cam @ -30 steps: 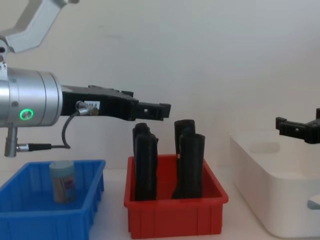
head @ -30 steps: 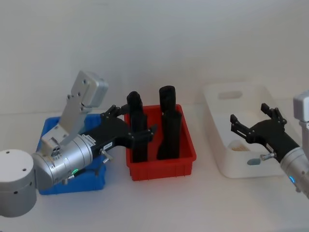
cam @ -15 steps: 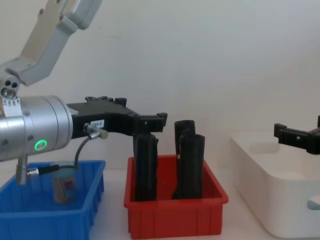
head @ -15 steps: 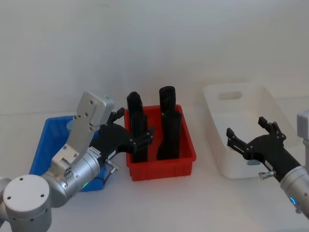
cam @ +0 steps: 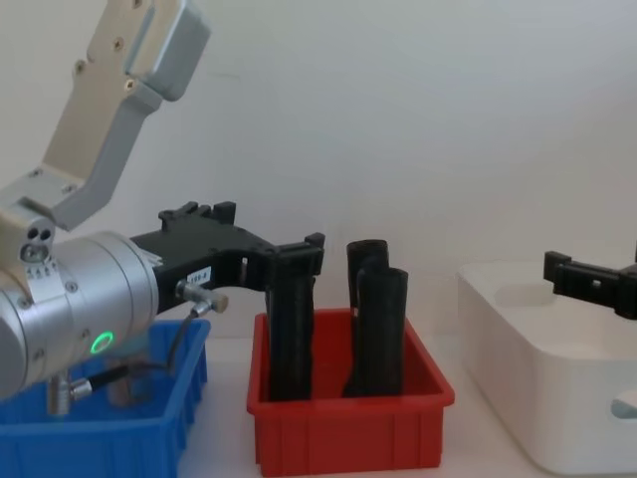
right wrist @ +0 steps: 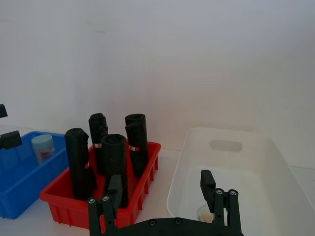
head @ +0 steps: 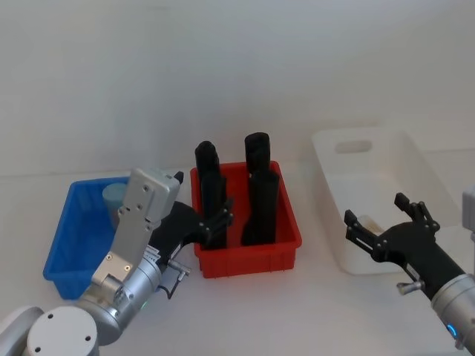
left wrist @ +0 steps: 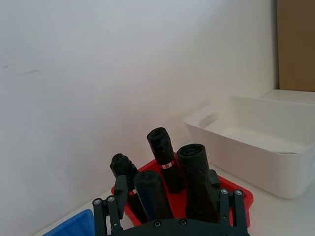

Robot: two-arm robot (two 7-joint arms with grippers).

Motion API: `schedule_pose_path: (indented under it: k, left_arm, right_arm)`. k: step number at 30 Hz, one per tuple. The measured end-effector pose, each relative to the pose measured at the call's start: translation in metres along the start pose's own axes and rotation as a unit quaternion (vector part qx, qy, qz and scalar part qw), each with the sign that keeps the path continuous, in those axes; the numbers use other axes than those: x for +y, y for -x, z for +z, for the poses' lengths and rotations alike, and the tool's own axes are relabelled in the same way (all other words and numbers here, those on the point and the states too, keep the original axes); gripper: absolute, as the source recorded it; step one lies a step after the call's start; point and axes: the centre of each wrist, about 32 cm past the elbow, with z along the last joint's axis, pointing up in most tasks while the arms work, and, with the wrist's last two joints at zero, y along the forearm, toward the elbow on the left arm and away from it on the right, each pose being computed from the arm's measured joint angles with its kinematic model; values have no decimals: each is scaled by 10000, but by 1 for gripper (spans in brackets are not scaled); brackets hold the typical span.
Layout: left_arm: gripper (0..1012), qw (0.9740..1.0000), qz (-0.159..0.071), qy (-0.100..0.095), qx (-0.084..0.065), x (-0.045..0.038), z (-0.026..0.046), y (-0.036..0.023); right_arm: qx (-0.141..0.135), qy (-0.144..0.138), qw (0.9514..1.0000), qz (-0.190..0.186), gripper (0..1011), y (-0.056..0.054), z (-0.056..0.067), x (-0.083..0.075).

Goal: Pick the cotton swabs from the blue box and place them into the white box.

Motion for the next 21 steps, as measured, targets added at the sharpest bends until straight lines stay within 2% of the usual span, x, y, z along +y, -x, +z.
schedule_pose_path:
  k: [5,8,21]
  left_arm:
    - [1004,9999,129,67,-8,23,-46,67]
    - [1004,9998,159,84,-9,28,-56,81]
    - [1004,9998,168,95,-12,28,-54,82]
  right_arm:
    - [4,1,10000,1,1001,4,0,-5]
    - [6,-3,10000,2,1001,5,2,-5]
    - [4,-7,10000,3,1001,5,3,-5]
